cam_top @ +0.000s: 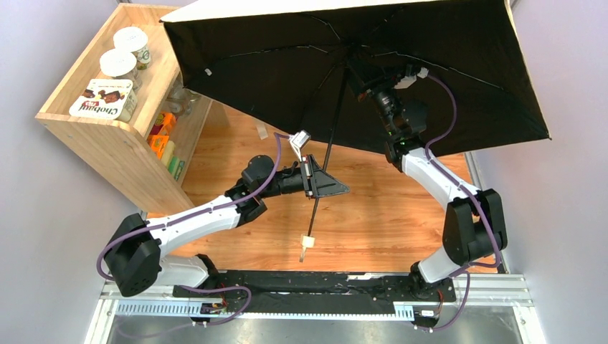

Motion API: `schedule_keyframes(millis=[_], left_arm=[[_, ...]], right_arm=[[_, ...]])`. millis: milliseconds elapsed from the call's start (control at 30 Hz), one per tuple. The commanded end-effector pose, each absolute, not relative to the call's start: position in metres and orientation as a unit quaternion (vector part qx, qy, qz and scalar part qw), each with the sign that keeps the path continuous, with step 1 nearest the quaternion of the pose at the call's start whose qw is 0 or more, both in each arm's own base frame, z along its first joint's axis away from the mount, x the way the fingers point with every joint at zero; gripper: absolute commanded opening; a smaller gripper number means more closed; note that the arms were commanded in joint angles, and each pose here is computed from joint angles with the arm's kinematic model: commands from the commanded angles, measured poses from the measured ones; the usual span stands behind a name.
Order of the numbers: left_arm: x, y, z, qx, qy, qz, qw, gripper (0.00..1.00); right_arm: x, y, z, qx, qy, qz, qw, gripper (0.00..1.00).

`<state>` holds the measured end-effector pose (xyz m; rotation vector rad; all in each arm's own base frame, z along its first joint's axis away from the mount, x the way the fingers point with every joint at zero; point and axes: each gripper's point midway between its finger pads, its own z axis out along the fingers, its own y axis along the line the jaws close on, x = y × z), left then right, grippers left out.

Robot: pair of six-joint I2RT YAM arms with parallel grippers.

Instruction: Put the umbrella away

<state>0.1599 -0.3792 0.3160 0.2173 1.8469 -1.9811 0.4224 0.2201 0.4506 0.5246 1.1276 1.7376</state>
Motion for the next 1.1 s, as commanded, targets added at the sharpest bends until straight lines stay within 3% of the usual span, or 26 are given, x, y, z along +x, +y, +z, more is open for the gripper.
schedule_keyframes(millis=[0,167,300,433,467,533,667,833,1067], left_arm=[[0.145,-0.382,0.347,0.124,0.614,-0.745,0.23,0.0],[0.145,-0.382,0.343,0.123,0.616,-0.744,0.228,0.0],[0.144,-0.381,0.343,0.123,0.617,-0.742,0.23,0.0],[0.144,-0.38,0.344,0.124,0.617,-0.741,0.232,0.0],[0.144,-0.38,0.341,0.122,0.621,-0.738,0.232,0.0],[0.147,-0.38,0.338,0.121,0.632,-0.729,0.233,0.0],[0.157,-0.376,0.33,0.114,0.656,-0.711,0.228,0.0],[0.175,-0.369,0.328,0.114,0.675,-0.691,0.231,0.0],[0.195,-0.363,0.332,0.109,0.699,-0.664,0.241,0.0]], right_arm=[[0.434,0.214,0.474,0.239,0.433,0.726,0.478,0.6],[0.446,0.214,0.472,0.255,0.438,0.715,0.481,0.5],[0.451,0.209,0.465,0.273,0.44,0.707,0.482,0.32],[0.457,0.208,0.457,0.281,0.454,0.7,0.474,0.27],[0.46,0.209,0.451,0.284,0.465,0.699,0.464,0.22],[0.46,0.212,0.452,0.258,0.488,0.707,0.441,0.0],[0.449,0.228,0.431,0.216,0.559,0.701,0.387,0.0],[0.379,0.25,0.396,0.164,0.596,0.704,0.35,0.0],[0.318,0.255,0.403,0.055,0.608,0.668,0.425,0.0]])
